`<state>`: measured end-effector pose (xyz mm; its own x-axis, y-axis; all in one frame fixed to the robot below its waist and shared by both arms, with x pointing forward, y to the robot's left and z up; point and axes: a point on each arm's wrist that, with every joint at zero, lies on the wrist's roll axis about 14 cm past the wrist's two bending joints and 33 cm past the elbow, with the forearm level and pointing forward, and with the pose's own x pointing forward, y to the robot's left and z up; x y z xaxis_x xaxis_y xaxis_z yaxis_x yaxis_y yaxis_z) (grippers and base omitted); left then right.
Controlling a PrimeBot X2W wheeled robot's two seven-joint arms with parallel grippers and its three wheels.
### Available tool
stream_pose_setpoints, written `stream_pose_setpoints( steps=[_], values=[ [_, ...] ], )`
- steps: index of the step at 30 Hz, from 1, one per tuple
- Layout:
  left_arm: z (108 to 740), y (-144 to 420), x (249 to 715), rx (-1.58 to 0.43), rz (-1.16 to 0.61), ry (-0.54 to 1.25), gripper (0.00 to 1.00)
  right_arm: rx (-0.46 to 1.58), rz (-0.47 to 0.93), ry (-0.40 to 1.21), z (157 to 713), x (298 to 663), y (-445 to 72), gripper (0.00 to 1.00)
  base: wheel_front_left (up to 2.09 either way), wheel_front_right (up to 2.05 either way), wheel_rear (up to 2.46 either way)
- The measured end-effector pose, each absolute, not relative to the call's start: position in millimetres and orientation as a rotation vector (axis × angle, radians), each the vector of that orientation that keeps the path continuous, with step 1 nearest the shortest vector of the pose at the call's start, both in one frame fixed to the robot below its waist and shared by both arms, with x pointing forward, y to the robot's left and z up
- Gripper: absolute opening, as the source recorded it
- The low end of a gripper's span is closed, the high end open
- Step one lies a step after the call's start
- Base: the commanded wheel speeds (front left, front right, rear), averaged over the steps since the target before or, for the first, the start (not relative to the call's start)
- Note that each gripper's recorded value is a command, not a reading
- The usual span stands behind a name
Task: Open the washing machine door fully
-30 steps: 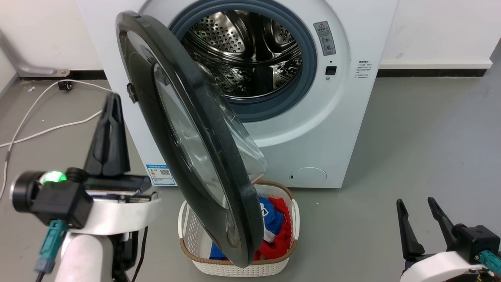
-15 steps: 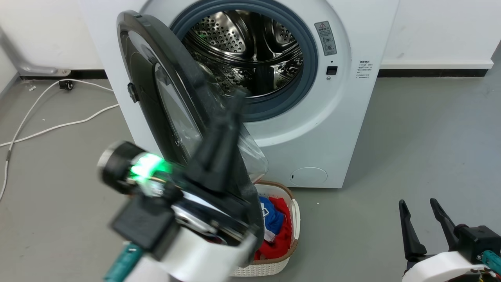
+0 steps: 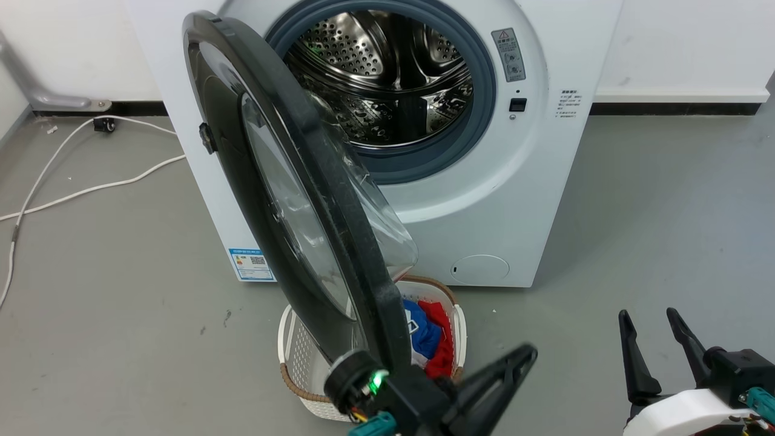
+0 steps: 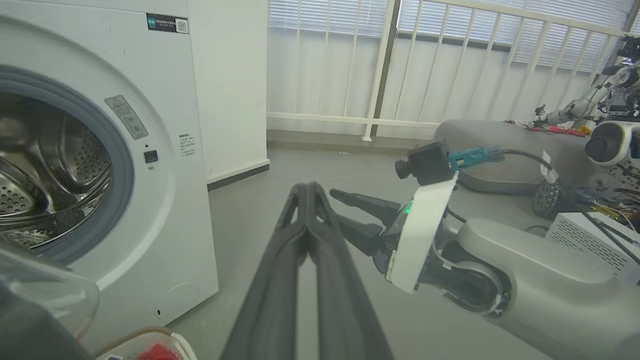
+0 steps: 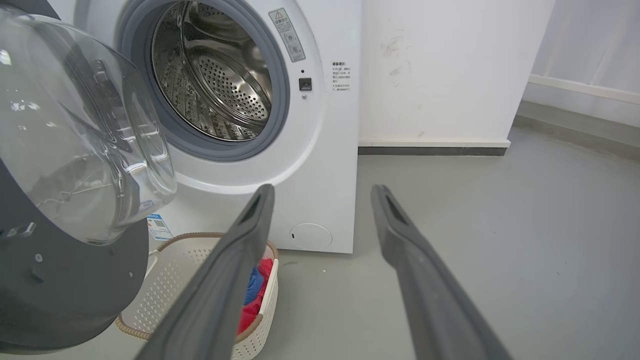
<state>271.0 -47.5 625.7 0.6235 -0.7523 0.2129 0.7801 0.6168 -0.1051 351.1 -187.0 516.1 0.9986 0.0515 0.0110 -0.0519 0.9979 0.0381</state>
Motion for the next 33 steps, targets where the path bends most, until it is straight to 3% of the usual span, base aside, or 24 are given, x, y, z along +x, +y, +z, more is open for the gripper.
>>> stream_pose_setpoints(
  steps=[9,23,33],
  values=[
    [556,-35,287,-0.145,-0.792,0.086,0.00,0.040,0.054,0.013,509,353,-186,1.00,0.00,0.00,0.00],
    [540,10,336,-0.145,-0.556,0.066,0.00,0.052,0.044,0.016,507,352,-189,1.00,0.00,0.00,0.00],
    [534,23,341,-0.171,-0.494,0.073,0.00,0.059,0.048,0.025,504,354,-187,1.00,0.00,0.00,0.00]
  ],
)
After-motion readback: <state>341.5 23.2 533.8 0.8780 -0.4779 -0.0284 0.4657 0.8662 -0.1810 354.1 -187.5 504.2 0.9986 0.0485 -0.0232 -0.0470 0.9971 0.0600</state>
